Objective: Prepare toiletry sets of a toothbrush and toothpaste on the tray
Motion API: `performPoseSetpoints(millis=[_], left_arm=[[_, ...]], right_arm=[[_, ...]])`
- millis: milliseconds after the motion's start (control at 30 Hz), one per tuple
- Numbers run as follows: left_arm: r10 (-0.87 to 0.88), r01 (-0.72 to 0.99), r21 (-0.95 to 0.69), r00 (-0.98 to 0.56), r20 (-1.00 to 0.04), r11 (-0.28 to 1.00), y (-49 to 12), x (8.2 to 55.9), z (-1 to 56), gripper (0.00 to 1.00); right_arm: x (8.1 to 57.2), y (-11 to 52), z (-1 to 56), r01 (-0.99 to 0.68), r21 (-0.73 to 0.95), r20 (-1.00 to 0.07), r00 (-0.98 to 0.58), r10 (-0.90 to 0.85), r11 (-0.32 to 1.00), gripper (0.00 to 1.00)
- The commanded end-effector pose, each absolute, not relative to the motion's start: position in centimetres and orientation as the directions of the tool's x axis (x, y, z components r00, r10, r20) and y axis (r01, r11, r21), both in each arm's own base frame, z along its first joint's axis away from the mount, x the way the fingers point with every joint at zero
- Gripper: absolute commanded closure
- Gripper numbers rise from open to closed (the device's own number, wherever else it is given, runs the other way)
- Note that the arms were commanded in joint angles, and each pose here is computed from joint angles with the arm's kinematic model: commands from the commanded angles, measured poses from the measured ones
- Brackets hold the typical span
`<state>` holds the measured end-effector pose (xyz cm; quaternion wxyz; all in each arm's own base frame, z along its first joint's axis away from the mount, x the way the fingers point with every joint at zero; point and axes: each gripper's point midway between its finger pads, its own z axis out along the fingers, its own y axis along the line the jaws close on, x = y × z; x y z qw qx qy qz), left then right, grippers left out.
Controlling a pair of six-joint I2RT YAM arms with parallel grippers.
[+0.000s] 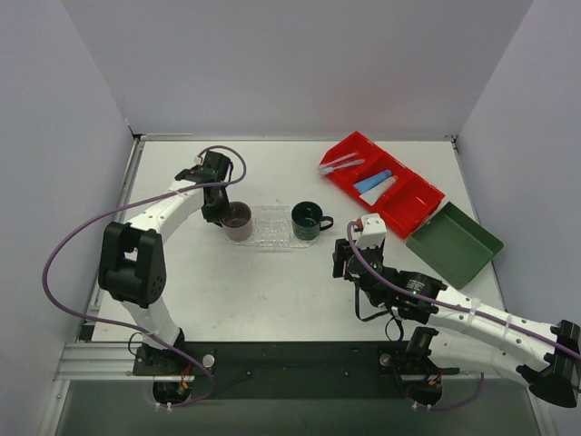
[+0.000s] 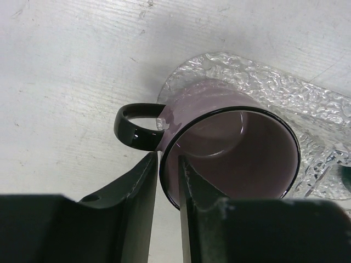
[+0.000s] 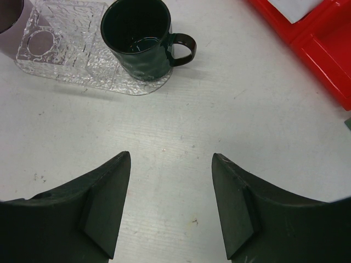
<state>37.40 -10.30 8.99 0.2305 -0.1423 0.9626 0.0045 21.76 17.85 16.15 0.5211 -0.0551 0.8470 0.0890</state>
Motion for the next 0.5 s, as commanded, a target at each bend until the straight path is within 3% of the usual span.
performPoseSetpoints(millis=[0, 467], left_arm=[[-0.270, -0.263, -0.087, -0.822, -0.500, 0.961, -10.5, 38.8, 11.4, 0.67], [-0.218, -0.192, -0.103, -0.844, -0.491, 0.976, -10.6, 36.6, 13.1, 0.65]], right_arm=[[22.2, 17.8, 17.3, -0.158, 0.127, -0.902, -0.429, 0.047, 0.979, 0.44], [22.1, 17.4, 17.8, -0.156, 0.124, -0.906, -0.420, 0.048, 0.980, 0.43]])
